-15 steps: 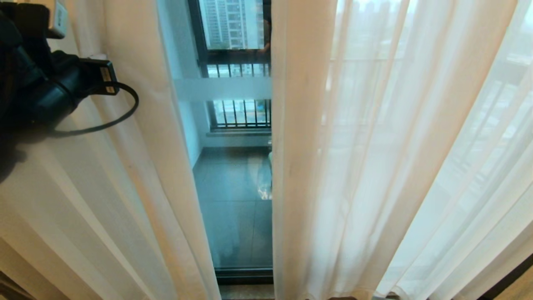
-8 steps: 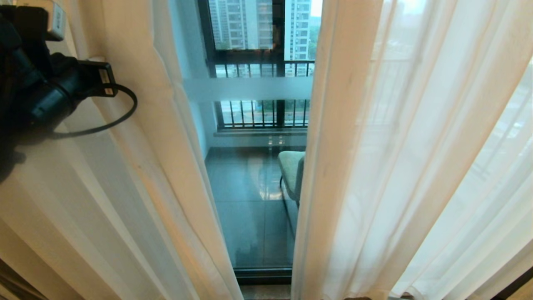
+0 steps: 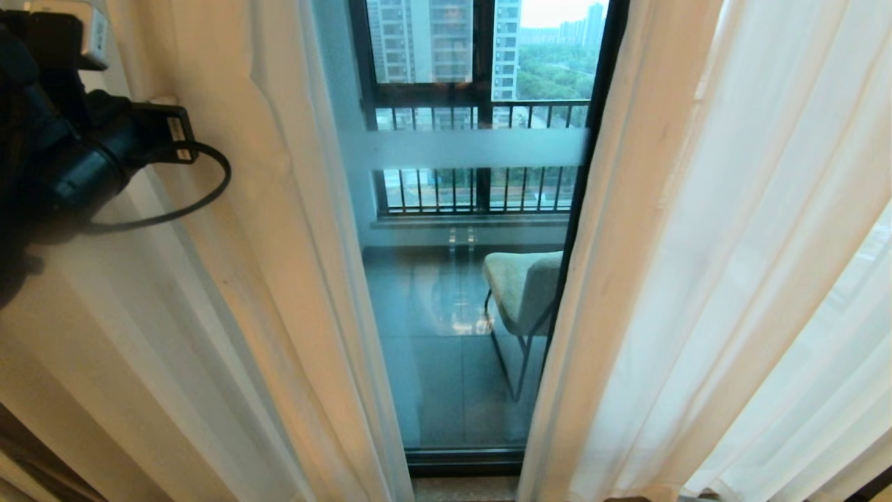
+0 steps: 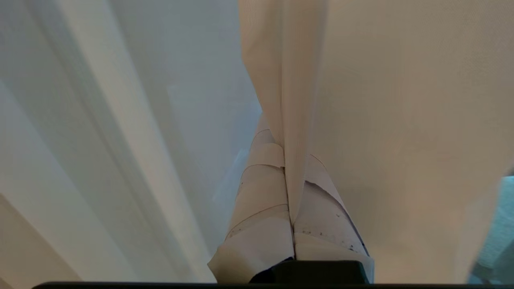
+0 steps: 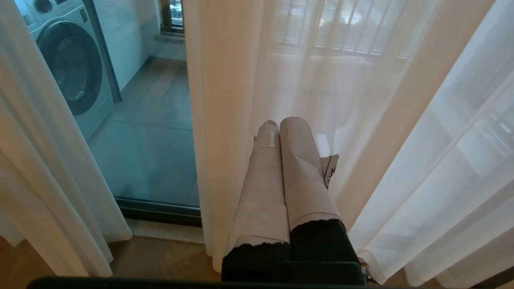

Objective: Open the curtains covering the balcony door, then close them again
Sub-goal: Pull the inner curtains open on both sides

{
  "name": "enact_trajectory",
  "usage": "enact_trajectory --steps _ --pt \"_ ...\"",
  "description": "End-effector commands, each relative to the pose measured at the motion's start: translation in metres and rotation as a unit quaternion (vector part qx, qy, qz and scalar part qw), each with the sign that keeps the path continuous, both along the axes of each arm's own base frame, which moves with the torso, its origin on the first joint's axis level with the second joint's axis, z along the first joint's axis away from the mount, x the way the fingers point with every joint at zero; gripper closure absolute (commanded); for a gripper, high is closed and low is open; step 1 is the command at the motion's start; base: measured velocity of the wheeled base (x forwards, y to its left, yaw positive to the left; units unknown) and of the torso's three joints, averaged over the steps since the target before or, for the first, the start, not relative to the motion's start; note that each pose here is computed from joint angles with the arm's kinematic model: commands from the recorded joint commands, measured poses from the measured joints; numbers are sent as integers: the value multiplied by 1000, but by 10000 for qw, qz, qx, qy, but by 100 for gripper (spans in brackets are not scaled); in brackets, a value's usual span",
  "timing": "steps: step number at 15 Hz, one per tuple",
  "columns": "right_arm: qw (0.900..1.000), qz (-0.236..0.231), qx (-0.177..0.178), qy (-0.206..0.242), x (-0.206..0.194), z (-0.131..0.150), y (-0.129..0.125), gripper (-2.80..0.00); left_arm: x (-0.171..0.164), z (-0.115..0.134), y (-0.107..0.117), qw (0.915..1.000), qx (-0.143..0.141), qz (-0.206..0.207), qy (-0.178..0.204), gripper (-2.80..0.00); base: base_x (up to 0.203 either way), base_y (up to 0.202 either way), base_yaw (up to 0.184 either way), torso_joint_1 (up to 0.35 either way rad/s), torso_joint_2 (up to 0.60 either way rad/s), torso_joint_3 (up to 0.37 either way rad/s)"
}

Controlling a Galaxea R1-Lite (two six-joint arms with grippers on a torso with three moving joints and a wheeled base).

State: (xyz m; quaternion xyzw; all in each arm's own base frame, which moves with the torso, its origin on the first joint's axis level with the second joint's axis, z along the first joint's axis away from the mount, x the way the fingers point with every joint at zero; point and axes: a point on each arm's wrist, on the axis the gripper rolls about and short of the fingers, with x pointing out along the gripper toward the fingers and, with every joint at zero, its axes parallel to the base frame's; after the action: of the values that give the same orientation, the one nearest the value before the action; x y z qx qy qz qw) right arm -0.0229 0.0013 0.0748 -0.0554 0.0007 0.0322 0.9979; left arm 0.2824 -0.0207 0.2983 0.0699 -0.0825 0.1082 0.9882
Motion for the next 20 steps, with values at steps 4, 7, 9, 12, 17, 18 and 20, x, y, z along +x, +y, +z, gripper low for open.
enact_trajectory --steps 4,7,9,12,17,18,20 --pt "10000 8 -5 6 0 0 0 0 1 -1 0 10000 4 10 3 0 0 187 -2 0 3 1" --pt "10000 5 -5 6 0 0 0 0 2 -2 -1 10000 6 3 18 0 0 185 -2 2 3 6" --pt "10000 6 -5 6 0 0 0 0 2 -2 -1 10000 6 3 25 0 0 189 -1 1 0 5" --pt "10000 8 -5 6 0 0 0 0 2 -2 0 10000 6 6 18 0 0 189 -2 6 5 0" --pt "10000 1 -5 6 0 0 0 0 2 -2 -1 10000 14 4 27 0 0 187 -2 3 2 2" --pt "10000 8 -5 6 0 0 0 0 1 -2 -1 10000 13 4 23 0 0 189 -1 2 7 2" --pt "10000 2 -5 6 0 0 0 0 0 -5 -1 10000 18 1 76 0 0 187 -1 0 2 1"
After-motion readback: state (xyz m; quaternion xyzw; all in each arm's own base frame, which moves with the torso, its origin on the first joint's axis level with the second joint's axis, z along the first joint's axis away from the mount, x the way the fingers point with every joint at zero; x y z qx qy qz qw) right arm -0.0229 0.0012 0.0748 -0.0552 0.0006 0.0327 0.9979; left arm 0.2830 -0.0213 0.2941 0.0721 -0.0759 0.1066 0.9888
